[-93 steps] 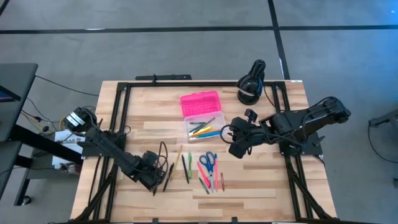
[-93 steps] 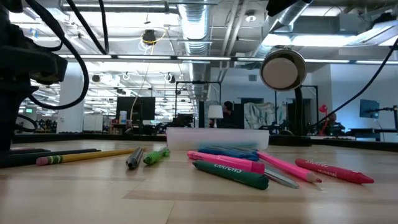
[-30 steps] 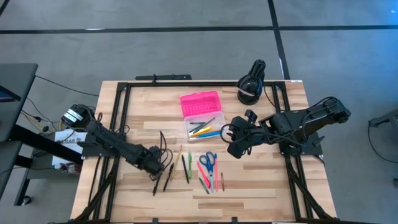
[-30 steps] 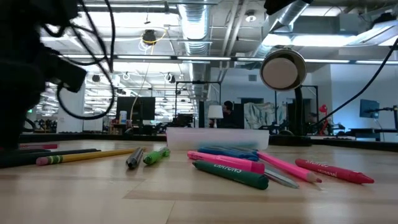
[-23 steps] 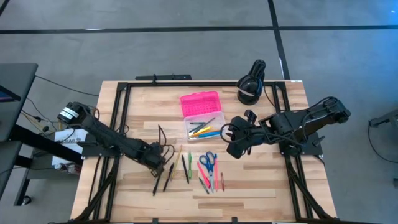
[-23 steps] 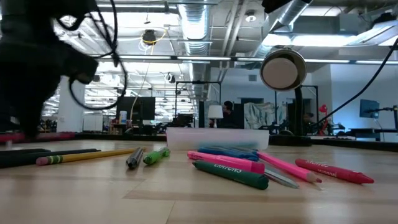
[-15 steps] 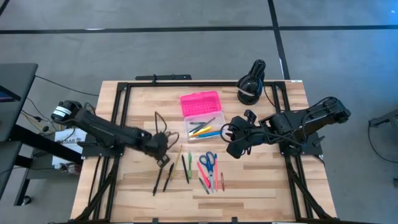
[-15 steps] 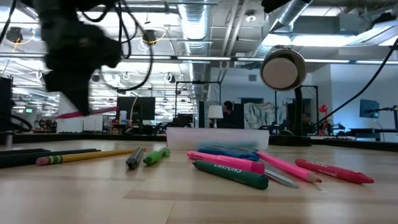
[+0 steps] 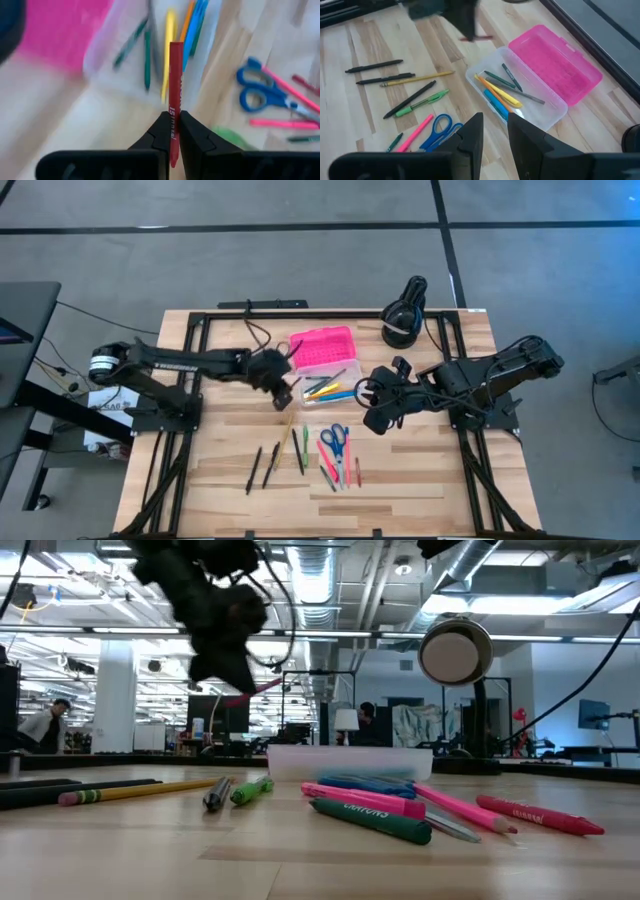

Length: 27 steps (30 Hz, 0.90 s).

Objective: Pick & place school supplies into a supply box
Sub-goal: Put the red crayon into the pink supply box

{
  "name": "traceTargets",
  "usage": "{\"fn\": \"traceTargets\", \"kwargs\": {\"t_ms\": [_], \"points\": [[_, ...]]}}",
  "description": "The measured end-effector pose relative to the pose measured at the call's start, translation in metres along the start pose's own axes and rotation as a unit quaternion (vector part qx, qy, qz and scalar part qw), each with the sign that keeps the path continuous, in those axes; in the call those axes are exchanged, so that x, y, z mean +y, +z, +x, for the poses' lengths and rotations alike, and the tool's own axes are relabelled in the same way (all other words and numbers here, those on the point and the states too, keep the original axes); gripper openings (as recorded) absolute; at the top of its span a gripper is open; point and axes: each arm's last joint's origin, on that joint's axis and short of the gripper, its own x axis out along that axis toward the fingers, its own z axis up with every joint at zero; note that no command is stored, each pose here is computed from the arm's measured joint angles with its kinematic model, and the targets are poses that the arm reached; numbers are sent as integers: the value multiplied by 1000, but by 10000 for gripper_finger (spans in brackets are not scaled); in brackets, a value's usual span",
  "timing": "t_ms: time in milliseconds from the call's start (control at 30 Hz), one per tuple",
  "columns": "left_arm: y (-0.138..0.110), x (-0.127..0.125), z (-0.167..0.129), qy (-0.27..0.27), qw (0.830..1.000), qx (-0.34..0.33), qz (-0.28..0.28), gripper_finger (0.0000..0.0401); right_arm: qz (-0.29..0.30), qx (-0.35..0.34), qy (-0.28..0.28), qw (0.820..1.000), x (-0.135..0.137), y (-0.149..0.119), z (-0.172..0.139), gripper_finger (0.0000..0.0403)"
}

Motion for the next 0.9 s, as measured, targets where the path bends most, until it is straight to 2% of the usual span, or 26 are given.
{"fn": "traceTargets", "kwargs": {"t_ms": [200,367,500,767,900], "points": [[34,0,26,-3,998,11,65,10,14,6,-4,1000,0,-3,3,82],[56,-5,55,7,991,53,120,10,18,11,-8,1000,2,-4,7,82],[70,-5,77,18,986,88,143,10,25,18,-12,999,5,-5,12,82],[84,-2,99,106,963,157,189,17,23,20,-11,999,13,-6,21,82],[87,-1,99,107,961,158,198,27,23,19,-10,999,14,-6,22,82]]}}
